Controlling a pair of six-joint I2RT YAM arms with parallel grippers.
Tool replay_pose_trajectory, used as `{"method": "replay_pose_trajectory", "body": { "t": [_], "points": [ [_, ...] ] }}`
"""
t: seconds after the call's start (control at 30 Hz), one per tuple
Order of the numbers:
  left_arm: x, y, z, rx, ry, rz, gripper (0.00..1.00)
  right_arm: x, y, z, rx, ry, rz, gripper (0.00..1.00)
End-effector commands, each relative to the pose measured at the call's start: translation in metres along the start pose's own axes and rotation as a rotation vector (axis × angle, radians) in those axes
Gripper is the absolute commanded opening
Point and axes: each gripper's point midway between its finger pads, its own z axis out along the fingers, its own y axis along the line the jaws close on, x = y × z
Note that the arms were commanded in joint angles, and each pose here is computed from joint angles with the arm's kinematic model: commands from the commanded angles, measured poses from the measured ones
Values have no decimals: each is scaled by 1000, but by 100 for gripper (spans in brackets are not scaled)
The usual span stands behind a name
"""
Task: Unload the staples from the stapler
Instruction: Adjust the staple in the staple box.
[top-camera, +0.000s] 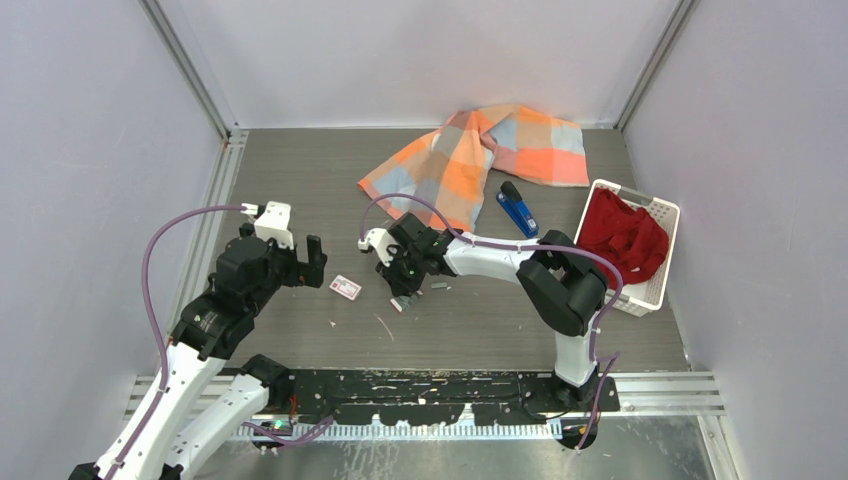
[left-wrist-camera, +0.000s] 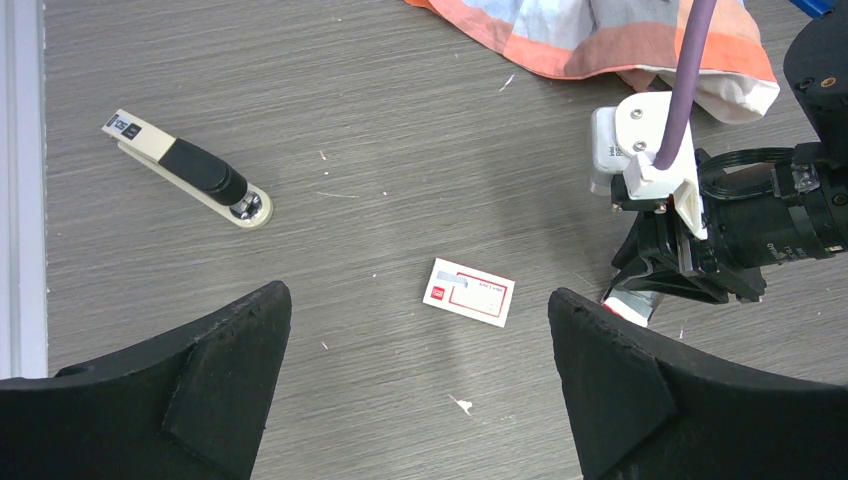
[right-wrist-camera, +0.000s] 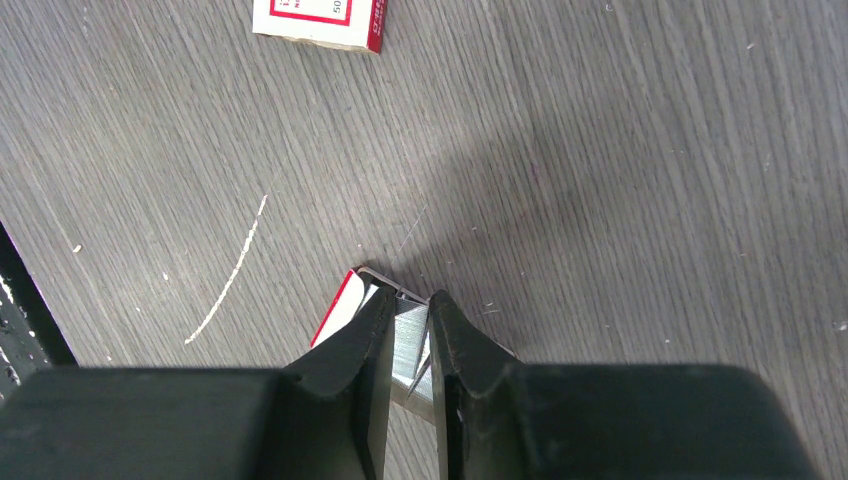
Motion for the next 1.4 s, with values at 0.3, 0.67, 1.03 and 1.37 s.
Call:
{"method": "replay_pose_trajectory", "body": {
  "t": [0.3,0.67,1.03,1.37],
  "points": [
    [-19,-2,-1,10,-70,-23,99,-27,1,-12,13,-63,-33,23],
    [-18,-2,0,9,-68,-24,99,-29,1,-16,17,-65,-30,23],
    [-17,-1,1,6,-63,-23,99,-33,2,-23,24,-77,-31,23],
    [-18,-1,0,4,-64,-23,99,-35,3,-27,22,-81,-26,23]
  ]
}}
